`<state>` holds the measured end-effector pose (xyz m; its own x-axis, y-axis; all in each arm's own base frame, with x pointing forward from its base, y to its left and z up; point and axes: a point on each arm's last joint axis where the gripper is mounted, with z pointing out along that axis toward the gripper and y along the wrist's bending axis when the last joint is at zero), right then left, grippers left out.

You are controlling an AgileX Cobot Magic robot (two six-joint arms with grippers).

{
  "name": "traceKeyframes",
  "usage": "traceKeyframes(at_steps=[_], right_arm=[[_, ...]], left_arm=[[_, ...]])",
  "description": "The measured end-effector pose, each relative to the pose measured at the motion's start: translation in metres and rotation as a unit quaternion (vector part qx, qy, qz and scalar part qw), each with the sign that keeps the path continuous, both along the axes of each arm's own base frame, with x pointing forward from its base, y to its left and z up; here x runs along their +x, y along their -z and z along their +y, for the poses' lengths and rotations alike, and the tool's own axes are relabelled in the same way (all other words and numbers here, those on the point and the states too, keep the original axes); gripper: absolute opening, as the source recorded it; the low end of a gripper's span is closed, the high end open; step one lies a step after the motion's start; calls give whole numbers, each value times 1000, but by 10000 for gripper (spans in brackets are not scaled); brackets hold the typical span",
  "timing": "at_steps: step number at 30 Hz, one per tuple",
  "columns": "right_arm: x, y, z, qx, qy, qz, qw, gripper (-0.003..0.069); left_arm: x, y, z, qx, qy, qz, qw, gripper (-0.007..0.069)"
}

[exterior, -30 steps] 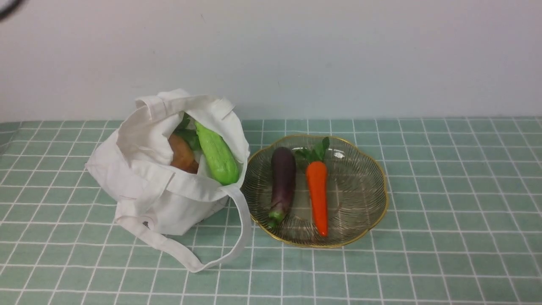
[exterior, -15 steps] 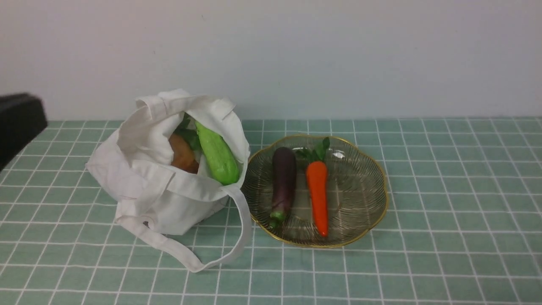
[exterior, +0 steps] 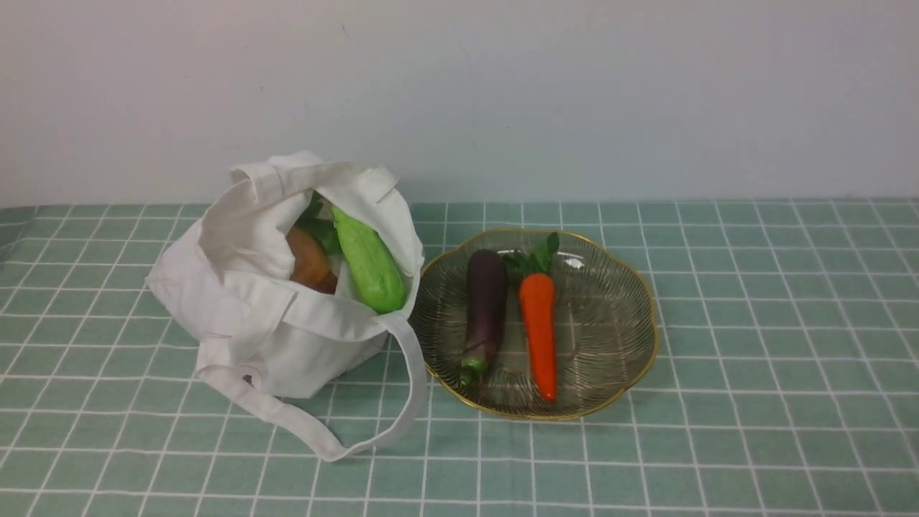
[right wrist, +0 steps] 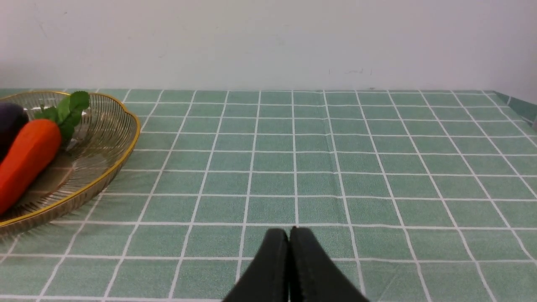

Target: Take vegetables from cloth bag on blue coffee tablecloth place on plate.

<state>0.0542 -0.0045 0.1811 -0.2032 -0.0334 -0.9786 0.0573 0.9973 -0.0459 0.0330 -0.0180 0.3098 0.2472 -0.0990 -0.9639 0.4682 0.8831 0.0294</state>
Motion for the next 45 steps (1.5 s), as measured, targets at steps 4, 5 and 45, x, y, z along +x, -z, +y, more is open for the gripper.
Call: traceKeyframes(at_steps=[4, 5, 45], right_arm=[[0, 0, 0, 0, 0, 0, 1000, -10], [0, 0, 0, 0, 0, 0, 1000, -10], [0, 0, 0, 0, 0, 0, 1000, -10]], left_arm=[[1, 5, -1, 11, 0, 17, 1000, -8], [2, 7, -1, 18, 1, 29, 999, -8], [20, 139, 15, 82, -208, 270, 937, -8]])
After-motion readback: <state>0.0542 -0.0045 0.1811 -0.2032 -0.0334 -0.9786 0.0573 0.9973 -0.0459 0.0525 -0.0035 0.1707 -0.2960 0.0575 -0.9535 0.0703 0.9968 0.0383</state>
